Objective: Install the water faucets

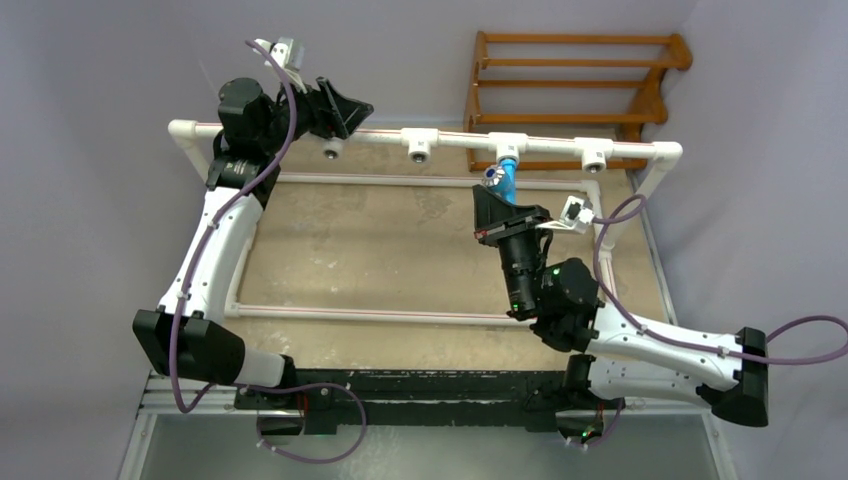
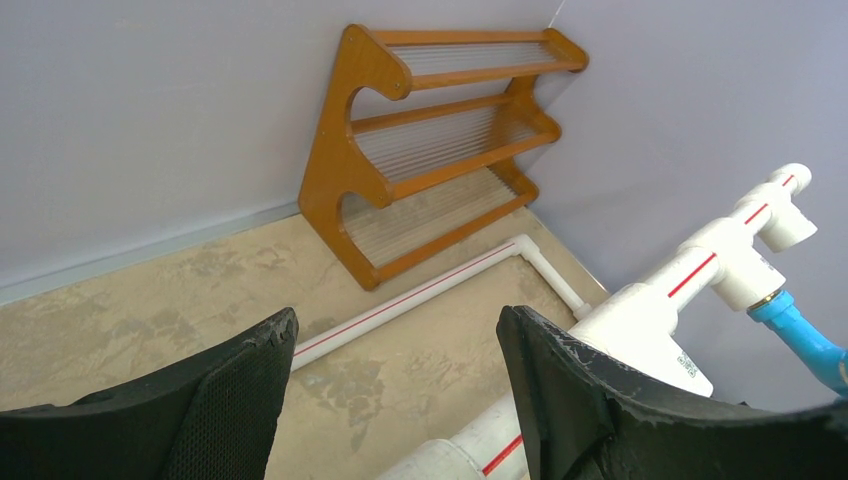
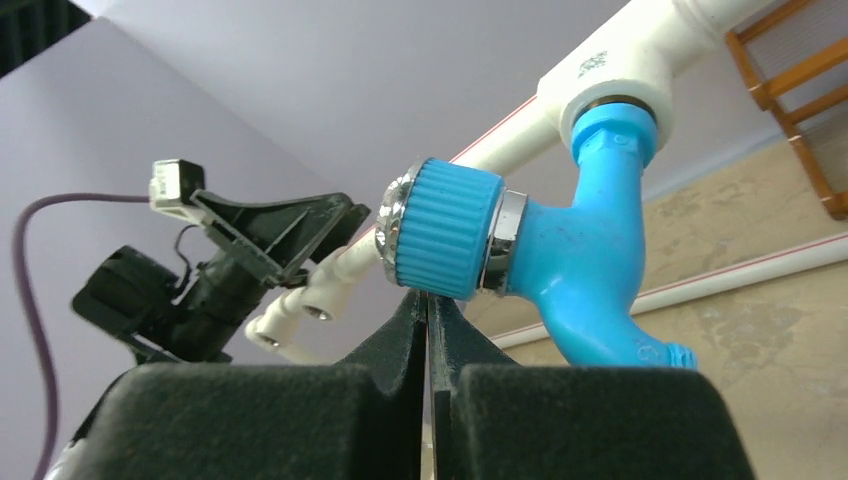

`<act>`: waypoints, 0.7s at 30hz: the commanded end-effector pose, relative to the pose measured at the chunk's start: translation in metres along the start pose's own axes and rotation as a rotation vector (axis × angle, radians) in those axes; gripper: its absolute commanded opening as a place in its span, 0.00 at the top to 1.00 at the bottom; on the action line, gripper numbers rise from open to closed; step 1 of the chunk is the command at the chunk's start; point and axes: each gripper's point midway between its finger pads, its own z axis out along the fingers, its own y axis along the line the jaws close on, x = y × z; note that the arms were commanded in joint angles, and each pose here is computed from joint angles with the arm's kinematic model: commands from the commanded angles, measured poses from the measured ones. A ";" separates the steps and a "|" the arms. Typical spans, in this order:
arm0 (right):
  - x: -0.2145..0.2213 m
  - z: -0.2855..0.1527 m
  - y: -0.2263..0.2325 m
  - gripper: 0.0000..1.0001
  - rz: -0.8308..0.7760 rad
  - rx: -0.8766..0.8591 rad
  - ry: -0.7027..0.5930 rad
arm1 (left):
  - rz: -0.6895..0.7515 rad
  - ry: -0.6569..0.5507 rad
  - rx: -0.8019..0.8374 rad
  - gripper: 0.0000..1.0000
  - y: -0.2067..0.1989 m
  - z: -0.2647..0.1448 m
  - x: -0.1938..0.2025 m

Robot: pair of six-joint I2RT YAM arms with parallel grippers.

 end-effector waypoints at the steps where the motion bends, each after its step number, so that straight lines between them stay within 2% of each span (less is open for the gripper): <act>1: -0.016 0.004 -0.008 1.00 -0.012 0.122 -0.037 | -0.177 0.233 -0.184 0.27 0.063 -0.001 0.084; 12: -0.056 -0.010 -0.027 1.00 0.005 0.195 -0.101 | -0.181 0.235 -0.186 0.27 0.065 -0.001 0.084; 21: -0.054 0.000 0.000 1.00 -0.013 0.118 -0.076 | -0.181 0.236 -0.188 0.27 0.066 -0.001 0.085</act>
